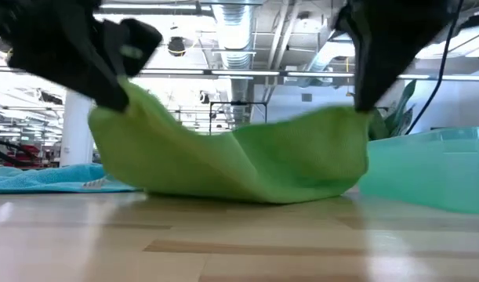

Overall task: Roll microfiber towels into tight, uniform cylinder then place into a basket
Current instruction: Fold the green towel

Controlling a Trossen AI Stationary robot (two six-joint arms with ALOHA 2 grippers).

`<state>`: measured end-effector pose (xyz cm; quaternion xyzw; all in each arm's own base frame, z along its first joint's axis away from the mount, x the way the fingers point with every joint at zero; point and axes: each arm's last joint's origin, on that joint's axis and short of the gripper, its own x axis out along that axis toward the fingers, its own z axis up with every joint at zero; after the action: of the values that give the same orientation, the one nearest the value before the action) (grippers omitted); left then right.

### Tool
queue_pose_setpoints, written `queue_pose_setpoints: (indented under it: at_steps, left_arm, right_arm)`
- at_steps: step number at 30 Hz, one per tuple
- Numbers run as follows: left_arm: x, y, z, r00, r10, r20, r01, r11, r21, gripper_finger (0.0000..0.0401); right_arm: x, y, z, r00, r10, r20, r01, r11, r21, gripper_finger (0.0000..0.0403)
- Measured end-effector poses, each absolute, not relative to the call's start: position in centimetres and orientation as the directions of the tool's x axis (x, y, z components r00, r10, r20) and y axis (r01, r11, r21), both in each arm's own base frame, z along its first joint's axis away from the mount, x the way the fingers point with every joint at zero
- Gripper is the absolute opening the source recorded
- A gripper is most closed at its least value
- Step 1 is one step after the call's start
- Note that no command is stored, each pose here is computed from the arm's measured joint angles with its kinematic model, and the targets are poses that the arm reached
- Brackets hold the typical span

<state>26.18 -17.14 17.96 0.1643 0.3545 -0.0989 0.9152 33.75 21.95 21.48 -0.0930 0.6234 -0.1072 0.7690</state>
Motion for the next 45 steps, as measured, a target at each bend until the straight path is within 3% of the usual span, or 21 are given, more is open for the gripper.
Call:
queue_pose_setpoints:
  at_steps: [16,22,35,45]
  left_arm:
    - [19.9,-13.7,27.3,0.867,0.11,-0.486,0.077,0.934,0.348,0.0]
    - [18.7,-12.5,29.9,0.906,0.109,-0.409,0.045,0.936,0.35,0.0]
    - [18.5,-12.3,36.1,0.873,0.159,-0.461,0.032,0.925,0.379,0.0]
    - [18.4,-12.1,40.9,0.897,0.155,-0.414,-0.008,0.942,0.335,0.0]
  right_arm:
    - [32.5,22.5,29.7,0.302,-0.423,-0.855,0.063,0.903,-0.425,0.0001]
    - [32.6,22.2,32.4,0.388,-0.408,-0.826,0.093,0.909,-0.405,0.0001]
    - [31.7,21.6,38.0,0.542,-0.332,-0.772,0.08,0.935,-0.346,0.0001]
    - [28.4,19.5,42.7,0.634,-0.28,-0.721,0.118,0.956,-0.268,0.0001]
